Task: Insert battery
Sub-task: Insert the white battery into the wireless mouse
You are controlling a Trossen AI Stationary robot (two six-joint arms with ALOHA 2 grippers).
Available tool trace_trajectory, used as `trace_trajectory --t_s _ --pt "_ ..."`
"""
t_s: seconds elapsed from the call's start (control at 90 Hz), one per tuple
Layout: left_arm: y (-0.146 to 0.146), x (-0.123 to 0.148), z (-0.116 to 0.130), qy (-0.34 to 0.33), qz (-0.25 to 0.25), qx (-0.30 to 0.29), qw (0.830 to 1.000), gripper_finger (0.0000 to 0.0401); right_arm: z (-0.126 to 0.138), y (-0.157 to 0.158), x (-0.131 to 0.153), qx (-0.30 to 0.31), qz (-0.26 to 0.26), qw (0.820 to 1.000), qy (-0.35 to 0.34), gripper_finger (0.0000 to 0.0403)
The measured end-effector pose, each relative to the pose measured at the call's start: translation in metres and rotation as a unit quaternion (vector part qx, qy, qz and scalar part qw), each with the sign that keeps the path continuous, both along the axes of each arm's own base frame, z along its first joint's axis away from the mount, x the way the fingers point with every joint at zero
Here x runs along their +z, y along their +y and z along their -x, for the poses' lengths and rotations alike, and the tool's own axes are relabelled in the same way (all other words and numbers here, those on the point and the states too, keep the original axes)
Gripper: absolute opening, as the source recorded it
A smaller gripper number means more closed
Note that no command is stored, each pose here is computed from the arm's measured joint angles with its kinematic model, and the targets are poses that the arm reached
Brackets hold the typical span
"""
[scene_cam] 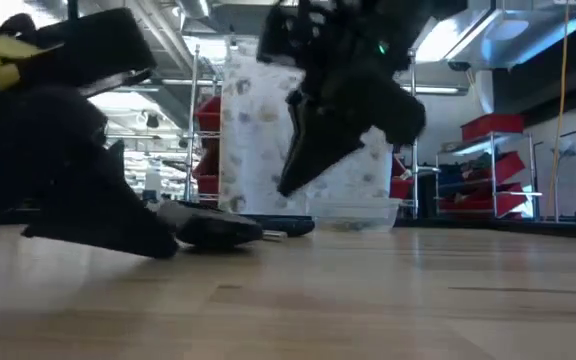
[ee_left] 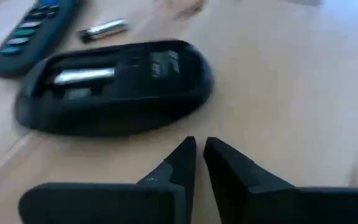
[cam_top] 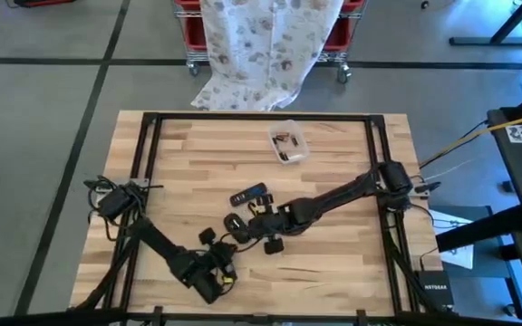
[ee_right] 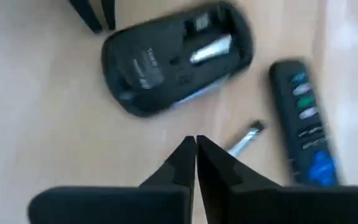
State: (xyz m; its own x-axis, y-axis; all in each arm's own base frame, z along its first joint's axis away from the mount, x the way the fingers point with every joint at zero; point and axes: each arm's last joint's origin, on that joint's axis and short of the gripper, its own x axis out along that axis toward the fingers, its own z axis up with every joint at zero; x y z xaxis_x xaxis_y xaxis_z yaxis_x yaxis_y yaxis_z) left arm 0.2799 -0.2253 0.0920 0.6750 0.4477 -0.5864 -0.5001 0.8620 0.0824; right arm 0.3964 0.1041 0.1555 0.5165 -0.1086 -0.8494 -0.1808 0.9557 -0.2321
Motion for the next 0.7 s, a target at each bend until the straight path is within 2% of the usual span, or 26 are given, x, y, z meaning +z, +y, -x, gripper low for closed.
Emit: trace_trajectory --t_s 0.167,0.278,0.433,0.533,0.7 --pt "-0.005 0.009 0.005 0.018 0.040 -0.018 0.999 0.0026 0.019 -0.005 -0.028 -0.031 -0.021 0.999 -0.029 0.0000" --pt "-0.012 0.015 0.012 0.020 0.058 -0.028 0.998 0.0026 0.035 -0.010 -0.032 -0.062 -0.057 0.993 -0.082 0.0014" --pt "-0.022 0.017 0.024 0.019 0.071 -0.036 0.997 0.0026 0.053 -0.018 -0.036 -0.114 -0.058 0.978 -0.166 0.0066" --pt "-0.027 0.016 0.032 0.018 0.081 -0.031 0.996 0.0026 0.053 -0.020 -0.036 -0.135 -0.055 0.966 -0.215 0.0109" --pt "-0.029 0.015 0.040 0.022 0.085 -0.016 0.996 0.0026 0.051 -0.028 -0.048 -0.157 -0.047 0.965 -0.207 0.0158"
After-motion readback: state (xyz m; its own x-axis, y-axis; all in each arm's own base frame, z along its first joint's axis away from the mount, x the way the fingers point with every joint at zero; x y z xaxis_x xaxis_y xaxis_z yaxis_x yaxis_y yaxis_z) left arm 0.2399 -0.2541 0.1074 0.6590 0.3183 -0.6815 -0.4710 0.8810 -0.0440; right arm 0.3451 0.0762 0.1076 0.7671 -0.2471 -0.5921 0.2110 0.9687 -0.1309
